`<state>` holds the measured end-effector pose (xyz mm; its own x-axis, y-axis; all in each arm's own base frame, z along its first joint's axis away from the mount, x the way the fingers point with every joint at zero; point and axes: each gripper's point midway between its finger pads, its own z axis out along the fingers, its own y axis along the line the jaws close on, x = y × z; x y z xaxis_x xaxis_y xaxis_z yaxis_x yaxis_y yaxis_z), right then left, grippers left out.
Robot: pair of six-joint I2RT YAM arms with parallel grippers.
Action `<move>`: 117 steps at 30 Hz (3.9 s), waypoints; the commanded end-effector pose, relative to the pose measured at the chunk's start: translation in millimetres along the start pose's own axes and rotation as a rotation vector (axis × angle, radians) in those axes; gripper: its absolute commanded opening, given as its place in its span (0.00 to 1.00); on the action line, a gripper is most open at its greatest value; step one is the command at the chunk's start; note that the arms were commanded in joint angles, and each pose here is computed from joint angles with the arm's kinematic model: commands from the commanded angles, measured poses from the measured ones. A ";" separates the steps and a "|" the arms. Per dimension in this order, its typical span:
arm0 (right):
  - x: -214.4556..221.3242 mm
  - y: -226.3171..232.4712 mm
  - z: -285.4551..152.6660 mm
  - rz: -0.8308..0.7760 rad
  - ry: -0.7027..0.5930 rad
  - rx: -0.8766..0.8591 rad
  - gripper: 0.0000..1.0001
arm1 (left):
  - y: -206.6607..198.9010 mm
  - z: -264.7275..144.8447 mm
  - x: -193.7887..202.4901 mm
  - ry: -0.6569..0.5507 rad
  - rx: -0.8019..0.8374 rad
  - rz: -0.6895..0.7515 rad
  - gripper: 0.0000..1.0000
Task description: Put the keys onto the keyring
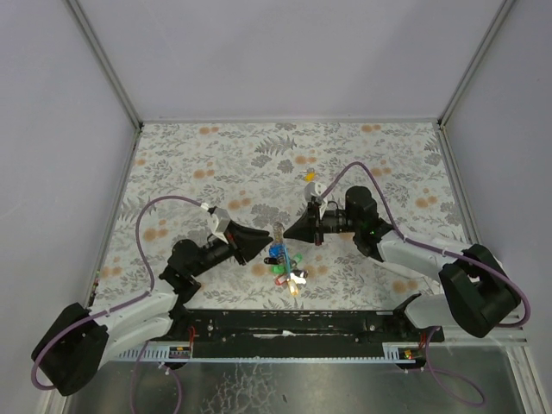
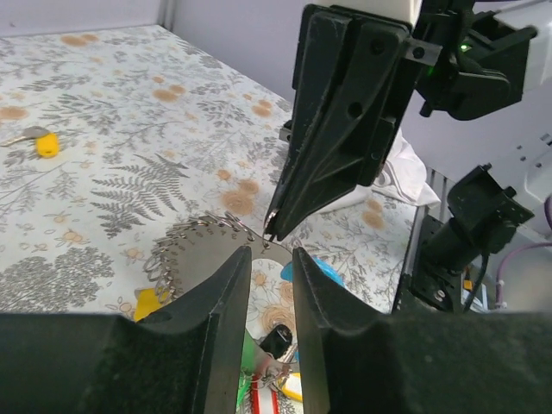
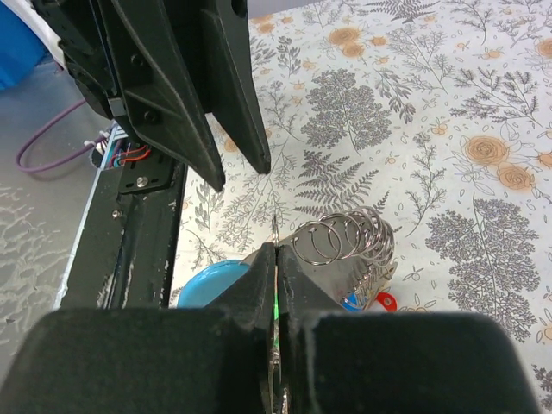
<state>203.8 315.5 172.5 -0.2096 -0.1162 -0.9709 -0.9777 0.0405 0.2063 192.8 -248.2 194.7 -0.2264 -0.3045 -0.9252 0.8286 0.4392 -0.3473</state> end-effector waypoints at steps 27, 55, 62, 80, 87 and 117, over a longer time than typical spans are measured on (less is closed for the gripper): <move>-25.6 11.1 3.9 -0.033 -0.133 -0.061 0.00 | -7.5 25.2 -14.9 -0.046 0.135 0.035 0.22; -26.9 15.9 4.8 -0.046 -0.127 -0.100 0.00 | -10.6 25.4 -12.9 0.002 0.225 0.015 0.26; -26.6 17.5 4.2 -0.052 -0.121 -0.108 0.00 | -8.4 27.4 -6.4 0.032 0.229 0.023 0.22; -20.0 7.6 -2.5 -0.077 -0.054 -0.014 0.21 | -2.9 15.1 -9.5 0.099 0.158 0.185 0.00; -27.1 11.4 -11.0 -0.149 -0.059 0.017 0.31 | -6.2 16.2 -1.5 0.142 0.133 0.263 0.00; -25.7 11.7 4.9 -0.165 0.085 -0.090 0.36 | -13.3 29.1 1.0 0.318 0.114 0.308 0.00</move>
<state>202.0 319.3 189.4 -0.0985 -0.1838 -0.9780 -0.9943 -0.0230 0.1045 192.1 -277.6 189.4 -0.1351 0.0930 -0.9865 0.9306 0.3536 -0.0942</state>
